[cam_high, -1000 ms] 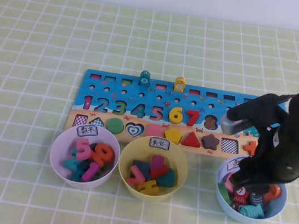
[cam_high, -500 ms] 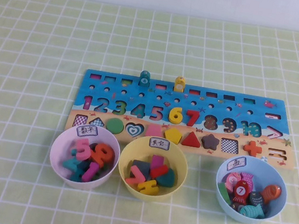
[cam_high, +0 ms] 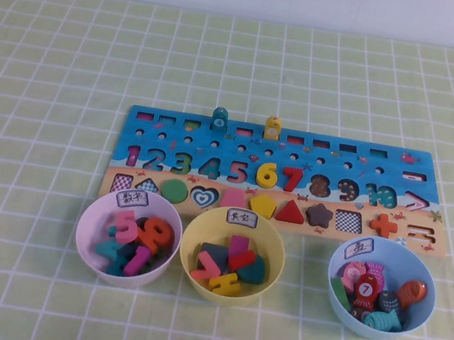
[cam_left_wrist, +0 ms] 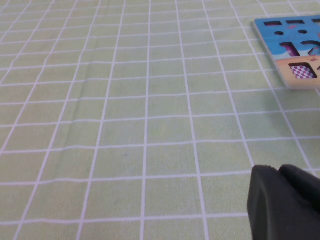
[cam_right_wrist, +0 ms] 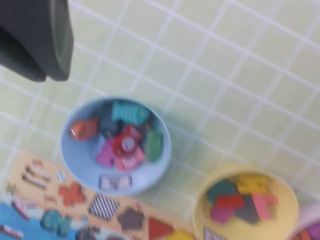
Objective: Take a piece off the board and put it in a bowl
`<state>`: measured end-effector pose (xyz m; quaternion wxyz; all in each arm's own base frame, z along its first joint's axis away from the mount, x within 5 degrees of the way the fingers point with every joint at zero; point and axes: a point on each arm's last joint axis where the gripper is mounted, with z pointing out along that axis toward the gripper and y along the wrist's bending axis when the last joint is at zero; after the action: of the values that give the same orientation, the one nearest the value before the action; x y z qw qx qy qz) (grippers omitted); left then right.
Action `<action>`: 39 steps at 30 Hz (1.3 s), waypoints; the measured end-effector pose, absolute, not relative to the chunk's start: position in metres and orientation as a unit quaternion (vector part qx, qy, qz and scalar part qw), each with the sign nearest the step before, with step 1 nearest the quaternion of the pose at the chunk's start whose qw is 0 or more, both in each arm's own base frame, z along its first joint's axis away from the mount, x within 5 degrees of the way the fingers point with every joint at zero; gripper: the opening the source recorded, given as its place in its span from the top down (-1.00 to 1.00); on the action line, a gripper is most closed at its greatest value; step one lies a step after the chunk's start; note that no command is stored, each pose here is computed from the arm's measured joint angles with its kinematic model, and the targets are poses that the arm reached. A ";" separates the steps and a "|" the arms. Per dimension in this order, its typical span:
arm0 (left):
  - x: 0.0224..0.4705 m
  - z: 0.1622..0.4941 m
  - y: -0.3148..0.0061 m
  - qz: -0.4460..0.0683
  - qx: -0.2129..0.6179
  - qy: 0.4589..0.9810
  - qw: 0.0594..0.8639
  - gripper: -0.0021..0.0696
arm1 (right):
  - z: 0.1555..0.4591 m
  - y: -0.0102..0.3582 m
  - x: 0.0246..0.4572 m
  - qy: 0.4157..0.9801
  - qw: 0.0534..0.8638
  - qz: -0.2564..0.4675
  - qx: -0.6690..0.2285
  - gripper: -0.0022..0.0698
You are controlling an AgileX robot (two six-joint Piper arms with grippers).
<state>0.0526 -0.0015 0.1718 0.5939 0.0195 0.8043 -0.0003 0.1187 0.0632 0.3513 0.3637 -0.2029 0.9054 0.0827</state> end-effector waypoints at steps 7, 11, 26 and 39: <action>0.053 0.172 -0.001 0.000 0.019 0.804 0.594 0.96 | 0.343 0.057 0.113 0.906 0.359 0.061 -0.213 0.98; 0.053 0.172 -0.001 0.000 0.019 0.804 0.594 0.96 | 0.332 0.061 0.116 0.864 0.446 0.095 -0.213 0.98; 0.053 0.172 -0.001 0.000 0.019 0.804 0.594 0.96 | 0.229 0.015 0.083 0.761 0.642 0.055 -0.072 0.98; 0.053 0.172 -0.001 -0.001 0.019 0.804 0.594 0.96 | 0.197 0.002 0.058 0.716 0.697 0.020 -0.005 0.99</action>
<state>0.0526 -0.0015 0.1718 0.5939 0.0191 0.8043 -0.0009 0.0582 0.0019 0.1971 0.6975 -0.0051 0.7163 0.0202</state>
